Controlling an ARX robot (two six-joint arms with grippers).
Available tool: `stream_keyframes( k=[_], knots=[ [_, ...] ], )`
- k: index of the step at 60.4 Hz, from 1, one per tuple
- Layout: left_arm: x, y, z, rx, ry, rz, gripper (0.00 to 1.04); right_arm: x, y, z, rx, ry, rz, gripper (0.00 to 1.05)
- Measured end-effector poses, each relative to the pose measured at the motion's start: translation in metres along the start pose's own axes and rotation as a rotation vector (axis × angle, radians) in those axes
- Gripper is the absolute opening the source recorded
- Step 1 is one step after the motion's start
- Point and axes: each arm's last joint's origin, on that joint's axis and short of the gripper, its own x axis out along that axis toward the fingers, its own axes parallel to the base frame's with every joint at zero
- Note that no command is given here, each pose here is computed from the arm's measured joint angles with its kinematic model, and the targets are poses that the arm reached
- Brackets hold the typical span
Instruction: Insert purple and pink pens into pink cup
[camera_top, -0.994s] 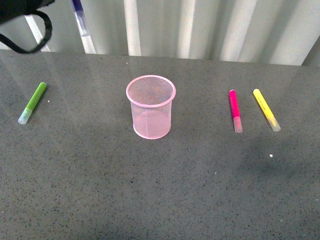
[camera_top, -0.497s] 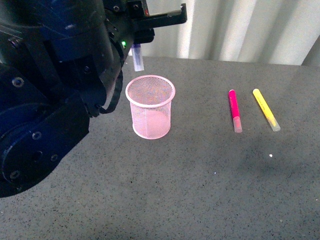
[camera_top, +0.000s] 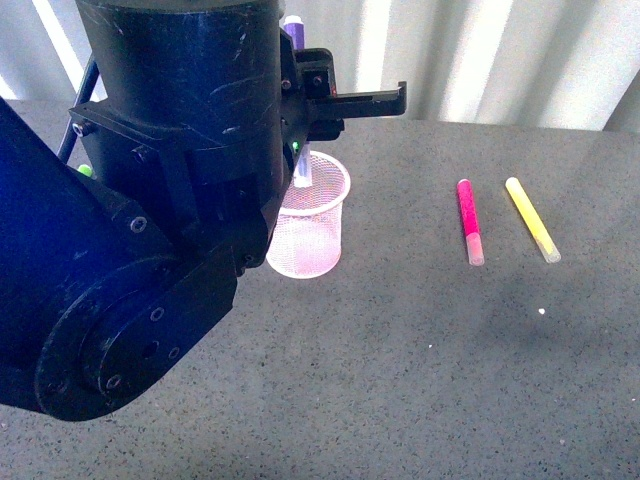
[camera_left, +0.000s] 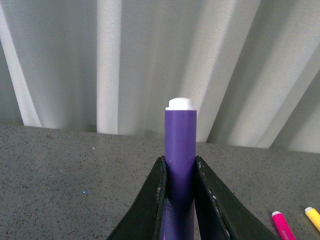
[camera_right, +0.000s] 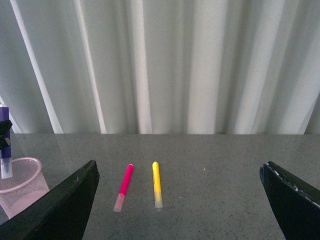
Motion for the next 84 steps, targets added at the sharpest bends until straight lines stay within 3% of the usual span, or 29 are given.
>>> stream_keyframes(
  k=[39,54,60,66,77,84],
  knots=[
    [0.007,0.012,-0.014,-0.116,0.128,0.026,0.14,0.000,0.000,0.000,0.000,0.000,0.000,0.98],
    [0.003,0.016,-0.012,-0.150,0.183,0.008,0.57,0.000,0.000,0.000,0.000,0.000,0.000,0.98],
    [0.004,0.020,0.006,-0.155,0.193,0.002,0.75,0.000,0.000,0.000,0.000,0.000,0.000,0.98],
    [0.002,0.032,0.045,-0.098,0.284,-0.044,0.99,0.000,0.000,0.000,0.000,0.000,0.000,0.98],
    [-0.050,0.054,0.069,0.126,0.619,-0.247,0.98,0.000,0.000,0.000,0.000,0.000,0.000,0.98],
    [-0.076,0.061,0.074,0.173,0.644,-0.293,0.98,0.000,0.000,0.000,0.000,0.000,0.000,0.98]
  ],
)
